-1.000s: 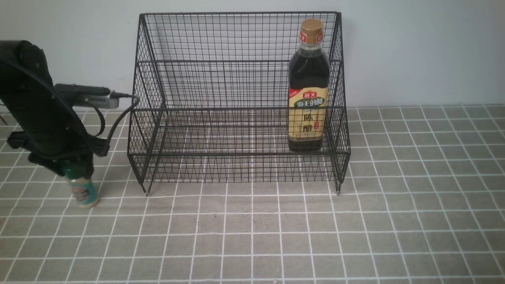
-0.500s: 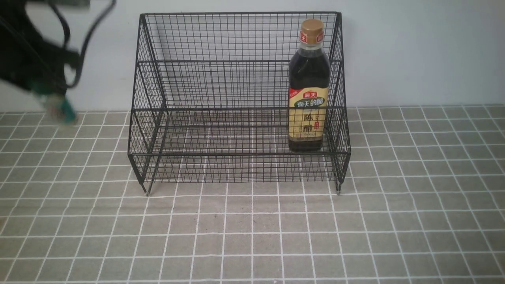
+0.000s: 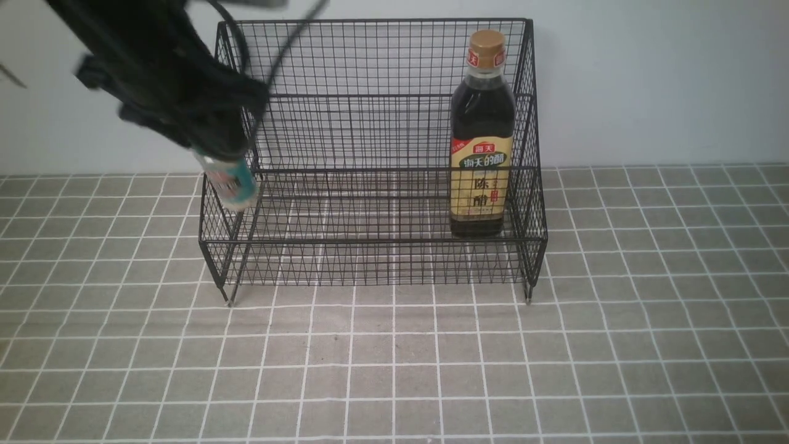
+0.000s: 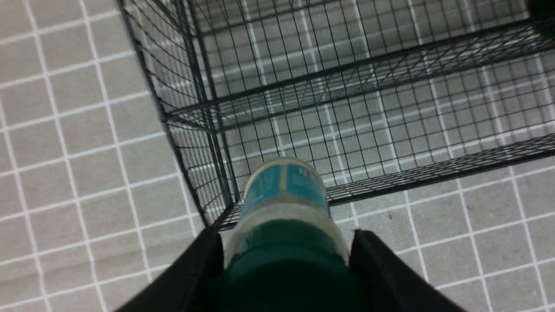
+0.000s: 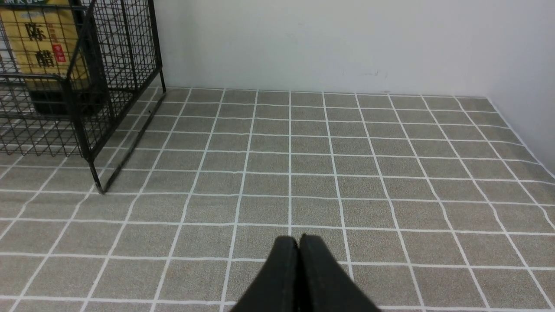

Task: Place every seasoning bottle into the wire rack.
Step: Use the left arm to put the condiment bottle back on the shelf

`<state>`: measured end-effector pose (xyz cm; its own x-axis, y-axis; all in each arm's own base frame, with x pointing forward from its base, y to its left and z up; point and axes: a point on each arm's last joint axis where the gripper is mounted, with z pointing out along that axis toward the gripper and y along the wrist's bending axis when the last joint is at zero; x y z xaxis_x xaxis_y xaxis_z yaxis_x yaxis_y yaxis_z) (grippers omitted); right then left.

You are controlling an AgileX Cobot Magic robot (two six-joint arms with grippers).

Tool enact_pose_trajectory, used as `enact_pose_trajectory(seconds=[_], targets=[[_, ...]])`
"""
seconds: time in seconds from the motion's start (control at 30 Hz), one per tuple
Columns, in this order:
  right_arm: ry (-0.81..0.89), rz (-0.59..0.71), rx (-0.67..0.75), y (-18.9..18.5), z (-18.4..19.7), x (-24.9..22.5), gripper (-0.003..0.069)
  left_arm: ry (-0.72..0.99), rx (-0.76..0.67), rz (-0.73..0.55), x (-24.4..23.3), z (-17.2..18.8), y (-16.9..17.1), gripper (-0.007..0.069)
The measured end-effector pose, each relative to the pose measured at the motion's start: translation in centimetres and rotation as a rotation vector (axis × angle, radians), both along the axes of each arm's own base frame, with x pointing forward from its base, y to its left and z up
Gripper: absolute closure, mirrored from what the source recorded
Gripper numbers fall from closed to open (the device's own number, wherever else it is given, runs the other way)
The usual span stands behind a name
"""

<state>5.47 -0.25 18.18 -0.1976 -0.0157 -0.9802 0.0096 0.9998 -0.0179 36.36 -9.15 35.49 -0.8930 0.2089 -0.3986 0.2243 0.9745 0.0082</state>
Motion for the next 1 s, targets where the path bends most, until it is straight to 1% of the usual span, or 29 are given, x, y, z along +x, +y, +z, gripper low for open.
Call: enact_pose_trajectory(seconds=[0.07,0.23,0.27,0.43,0.57,0.8,0.9,0.97,1.0], targets=[[0.0,0.0,0.0,0.0,0.0,0.0,0.0673,0.046,0.013,0.003,1.0,-1.8,-0.2,0.0296],[0.0,0.0,0.0,0.0,0.0,0.0,0.0673,0.109,0.039,0.009,2.6,-5.0,-0.5,0.0296],[0.0,0.0,0.0,0.0,0.0,0.0,0.0673,0.111,0.04,0.009,2.7,-5.1,-0.6,0.0296],[0.0,0.0,0.0,0.0,0.0,0.0,0.0673,0.171,0.055,0.009,4.0,-8.1,-0.9,0.0296],[0.0,0.0,0.0,0.0,0.0,0.0,0.0673,0.198,0.064,0.009,4.5,-9.5,-1.0,0.0296],[0.0,0.0,0.0,0.0,0.0,0.0,0.0673,0.216,0.06,0.034,4.7,-10.2,-1.1,0.0295],[0.0,0.0,0.0,0.0,0.0,0.0,0.0673,0.217,0.06,0.04,4.7,-10.2,-1.1,0.0268],[0.0,0.0,0.0,0.0,0.0,0.0,0.0673,0.219,0.061,0.041,4.7,-10.2,-1.1,0.0197],[0.0,0.0,0.0,0.0,0.0,0.0,0.0673,0.219,0.061,0.041,4.7,-10.2,-1.1,0.0193]])
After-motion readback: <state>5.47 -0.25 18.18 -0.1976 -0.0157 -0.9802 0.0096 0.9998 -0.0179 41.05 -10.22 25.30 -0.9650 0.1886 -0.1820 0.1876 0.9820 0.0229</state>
